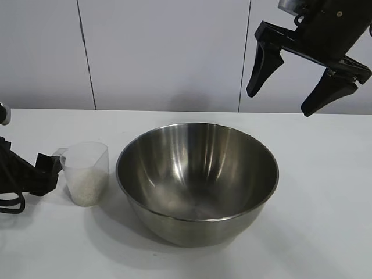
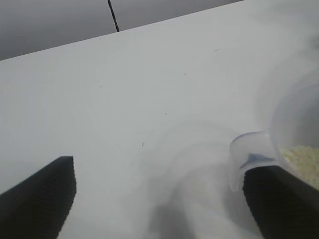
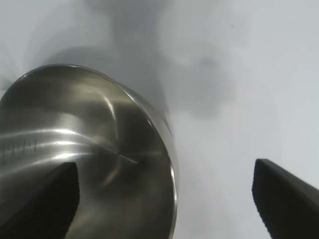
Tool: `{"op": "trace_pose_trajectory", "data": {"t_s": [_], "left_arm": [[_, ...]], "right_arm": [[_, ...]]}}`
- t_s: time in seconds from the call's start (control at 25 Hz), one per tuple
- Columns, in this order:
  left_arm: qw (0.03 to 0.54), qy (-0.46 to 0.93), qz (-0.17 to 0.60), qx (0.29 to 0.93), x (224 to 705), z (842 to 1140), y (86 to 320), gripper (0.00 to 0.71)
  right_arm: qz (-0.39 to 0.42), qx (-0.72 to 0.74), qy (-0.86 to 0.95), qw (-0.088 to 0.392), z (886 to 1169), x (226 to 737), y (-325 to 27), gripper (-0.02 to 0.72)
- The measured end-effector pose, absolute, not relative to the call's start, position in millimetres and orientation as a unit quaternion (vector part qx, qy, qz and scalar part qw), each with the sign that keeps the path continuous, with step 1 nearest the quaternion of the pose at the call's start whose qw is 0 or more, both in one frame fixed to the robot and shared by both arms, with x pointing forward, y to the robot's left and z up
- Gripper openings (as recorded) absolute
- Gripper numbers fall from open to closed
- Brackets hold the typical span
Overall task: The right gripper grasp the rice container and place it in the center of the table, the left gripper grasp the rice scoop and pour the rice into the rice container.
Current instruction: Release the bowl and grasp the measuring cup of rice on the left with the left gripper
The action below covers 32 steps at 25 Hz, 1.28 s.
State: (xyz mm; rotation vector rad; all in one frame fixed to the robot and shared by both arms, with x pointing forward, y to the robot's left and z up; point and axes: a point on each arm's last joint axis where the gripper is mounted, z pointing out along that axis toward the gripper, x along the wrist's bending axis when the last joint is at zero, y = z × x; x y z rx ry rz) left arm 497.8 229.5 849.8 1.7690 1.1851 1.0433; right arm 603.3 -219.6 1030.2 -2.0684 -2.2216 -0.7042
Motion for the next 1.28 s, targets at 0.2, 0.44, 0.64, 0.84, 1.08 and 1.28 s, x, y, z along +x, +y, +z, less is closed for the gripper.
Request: {"op": "trace_pose_trajectory", "data": {"t_s": [0.2, 0.44, 0.64, 0.84, 1.08, 1.28], "left_arm": [[0.359, 0.478, 0.374, 0.709, 493, 828, 229, 0.654], [0.365, 0.491, 0.367, 0.701, 494, 825, 229, 0.654], [0.366, 0.497, 0.363, 0.698, 498, 820, 227, 0.654], [0.374, 0.496, 0.368, 0.692, 505, 822, 225, 0.654], [0.380, 0.494, 0.372, 0.688, 510, 823, 224, 0.654], [0.386, 0.493, 0.376, 0.683, 512, 827, 223, 0.654]], "right_arm": [[-0.227, -0.664, -0.713, 0.012, 1030, 603, -220, 0.652], [-0.227, -0.664, -0.712, 0.011, 1030, 604, -220, 0.652], [-0.228, -0.664, -0.712, 0.010, 1030, 604, -220, 0.652], [-0.230, -0.664, -0.712, 0.009, 1030, 604, -220, 0.652], [-0.231, -0.664, -0.711, 0.008, 1031, 604, -220, 0.652], [-0.235, -0.664, -0.710, 0.003, 1031, 606, -220, 0.652]]}}
